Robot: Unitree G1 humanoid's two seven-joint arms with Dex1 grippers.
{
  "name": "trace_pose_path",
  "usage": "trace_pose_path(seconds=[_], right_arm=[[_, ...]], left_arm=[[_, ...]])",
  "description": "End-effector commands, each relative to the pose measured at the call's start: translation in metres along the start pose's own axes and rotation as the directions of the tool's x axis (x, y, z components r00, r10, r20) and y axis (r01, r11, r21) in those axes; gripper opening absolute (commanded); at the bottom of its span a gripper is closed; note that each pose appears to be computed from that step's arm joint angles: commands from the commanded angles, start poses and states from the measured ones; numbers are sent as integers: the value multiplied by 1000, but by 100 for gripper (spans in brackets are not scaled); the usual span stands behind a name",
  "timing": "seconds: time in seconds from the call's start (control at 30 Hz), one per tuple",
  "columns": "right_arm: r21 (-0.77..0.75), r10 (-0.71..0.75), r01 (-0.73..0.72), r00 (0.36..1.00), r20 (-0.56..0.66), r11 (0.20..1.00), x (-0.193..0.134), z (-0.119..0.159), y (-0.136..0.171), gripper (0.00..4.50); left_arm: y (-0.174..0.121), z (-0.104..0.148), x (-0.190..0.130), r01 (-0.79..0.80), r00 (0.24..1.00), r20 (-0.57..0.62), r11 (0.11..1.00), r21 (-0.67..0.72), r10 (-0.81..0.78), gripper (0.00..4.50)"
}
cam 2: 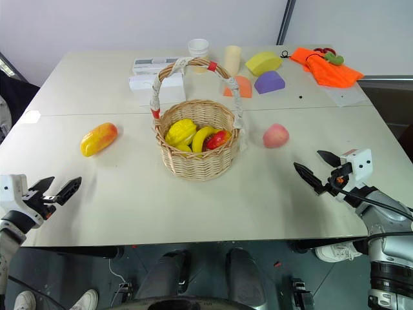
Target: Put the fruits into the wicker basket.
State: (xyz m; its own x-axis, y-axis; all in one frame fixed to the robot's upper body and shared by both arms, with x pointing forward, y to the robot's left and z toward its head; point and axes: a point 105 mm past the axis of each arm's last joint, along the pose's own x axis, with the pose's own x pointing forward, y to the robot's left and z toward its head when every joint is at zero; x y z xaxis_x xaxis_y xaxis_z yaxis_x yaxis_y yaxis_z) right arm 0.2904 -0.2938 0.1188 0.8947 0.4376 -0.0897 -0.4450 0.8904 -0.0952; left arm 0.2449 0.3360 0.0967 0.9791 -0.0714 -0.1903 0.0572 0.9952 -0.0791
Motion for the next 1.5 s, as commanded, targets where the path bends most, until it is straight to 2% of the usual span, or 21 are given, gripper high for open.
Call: trace_pose_path(seconds=[0.03, 0.37, 0.47, 0.7, 0.83, 1.0, 1.13, 1.23, 1.37, 1.5], right_arm=[[-35, -2, 3, 999, 45, 999, -4, 17, -3, 447], [-58, 32, -30, 999, 39, 998, -1, 21, 6, 447], [-72, 52, -49, 998, 46, 996, 0, 28, 11, 447], [-87, 119, -114, 991, 56, 990, 5, 41, 27, 447], [-93, 151, -144, 986, 70, 985, 9, 51, 35, 447], [-107, 222, -213, 971, 89, 971, 8, 74, 51, 447], [-111, 316, -308, 947, 56, 945, 5, 82, 73, 447], [-107, 379, -373, 925, 40, 922, 2, 89, 89, 447], [-124, 498, -489, 866, 46, 863, -2, 110, 119, 447], [-186, 560, -540, 825, 77, 821, 3, 128, 142, 447]], left_arm=[[1, 16, -4, -1, 999, 48, 999, 37, -1, 450], [-3, 16, 3, -11, 999, 51, 1000, 9, 10, 450], [-9, 27, 8, 25, 997, 73, 1000, 4, -25, 450], [-11, 54, 25, 24, 998, 62, 994, 109, -31, 450], [-16, 69, 35, 48, 996, 68, 991, 125, -57, 450], [-27, 86, 58, 116, 993, -3, 976, 183, -118, 450], [-25, 89, 77, 134, 989, -100, 962, 240, -112, 450], [-25, 94, 92, 139, 986, -119, 968, 211, -116, 450], [-24, 91, 110, 152, 975, -196, 958, 245, -105, 450], [-26, 84, 124, 167, 964, -241, 957, 236, -109, 450]])
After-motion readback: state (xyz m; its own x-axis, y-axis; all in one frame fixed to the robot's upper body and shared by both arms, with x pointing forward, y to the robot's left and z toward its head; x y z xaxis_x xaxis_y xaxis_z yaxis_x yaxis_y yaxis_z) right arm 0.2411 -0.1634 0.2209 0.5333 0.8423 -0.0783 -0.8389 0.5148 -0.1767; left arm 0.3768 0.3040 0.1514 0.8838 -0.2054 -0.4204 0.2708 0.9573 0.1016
